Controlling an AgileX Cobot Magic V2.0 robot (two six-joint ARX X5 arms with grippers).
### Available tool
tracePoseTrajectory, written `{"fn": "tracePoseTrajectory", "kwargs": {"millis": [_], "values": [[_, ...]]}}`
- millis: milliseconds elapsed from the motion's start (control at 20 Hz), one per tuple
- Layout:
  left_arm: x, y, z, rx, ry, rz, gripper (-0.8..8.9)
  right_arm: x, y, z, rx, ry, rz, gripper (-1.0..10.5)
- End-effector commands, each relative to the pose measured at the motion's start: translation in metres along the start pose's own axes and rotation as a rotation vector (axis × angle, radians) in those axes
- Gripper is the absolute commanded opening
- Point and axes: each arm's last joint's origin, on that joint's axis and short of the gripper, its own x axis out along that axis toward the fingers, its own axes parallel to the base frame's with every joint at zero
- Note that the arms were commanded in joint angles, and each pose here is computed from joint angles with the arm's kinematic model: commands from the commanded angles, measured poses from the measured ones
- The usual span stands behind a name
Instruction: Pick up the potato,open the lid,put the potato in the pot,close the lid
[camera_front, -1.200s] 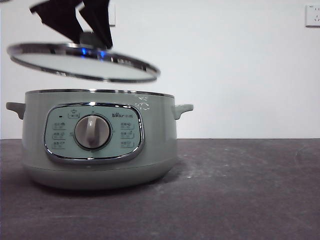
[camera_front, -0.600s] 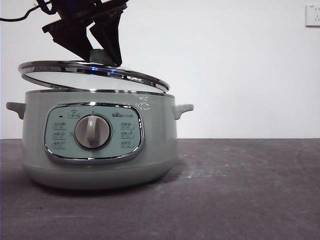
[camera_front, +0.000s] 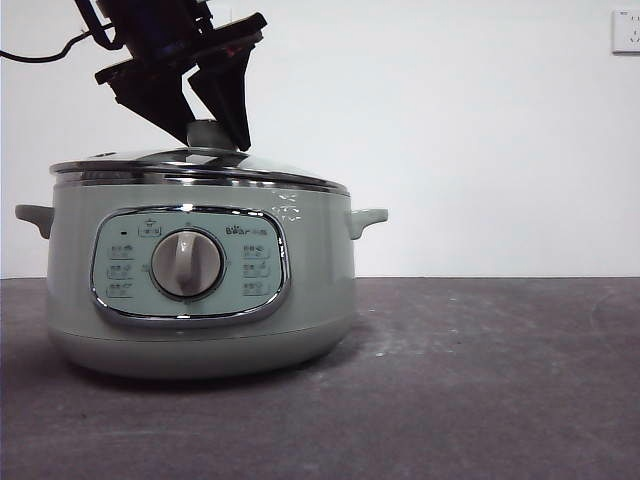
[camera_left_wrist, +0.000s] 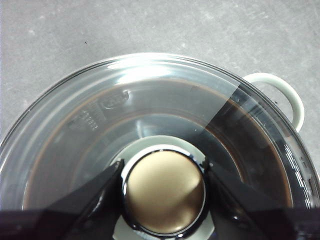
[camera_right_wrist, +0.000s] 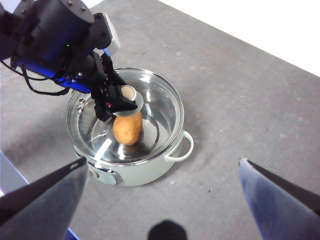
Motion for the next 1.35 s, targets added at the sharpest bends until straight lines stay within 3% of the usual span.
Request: {"fn": "tracePoseTrajectory", "kwargs": {"millis": [50,200,400,650,850,1050,1200,1250,1350], "values": [[0.006,-0.001,-0.005,-0.005,0.061,-0.002,-0.01,0.000,0.000,-0.001,0.010,0.007,-0.002,5.0],[0.005,-0.001,-0.009,-0.005,0.103,0.000,0.15,0.000,0.000,-0.002,0.010,0.010,-0.002,5.0],[0.006,-0.001,-0.006,-0.004,0.067,0.008,3.88,0.000,0.000,-0.002,0.013,0.014,-0.002,5.0],[-0.003,-0.001,0.004,-0.005,-0.040,0.005,3.86,0.000,0.000,-0.003,0.013,0.027,-0.001,5.0],[-0.047,-0.006,0.014,-0.020,-0.125,-0.013,3.85,0.000,0.000,-0.004,0.020,0.031,0.000,5.0],[-0.118,-0.016,0.007,0.009,-0.256,-0.072,3.62,0.001,0.001,-0.009,0.038,0.050,0.000,3.3],[-0.166,-0.024,-0.009,0.042,-0.342,-0.117,0.38,0.003,0.001,-0.020,0.051,0.055,-0.001,1.8],[-0.179,-0.026,-0.014,0.053,-0.365,-0.128,-0.10,0.004,0.002,-0.026,0.053,0.046,-0.001,1.0],[-0.195,-0.029,-0.024,0.077,-0.387,-0.117,-0.09,0.006,0.002,-0.037,0.057,0.016,-0.005,-0.2]]}}
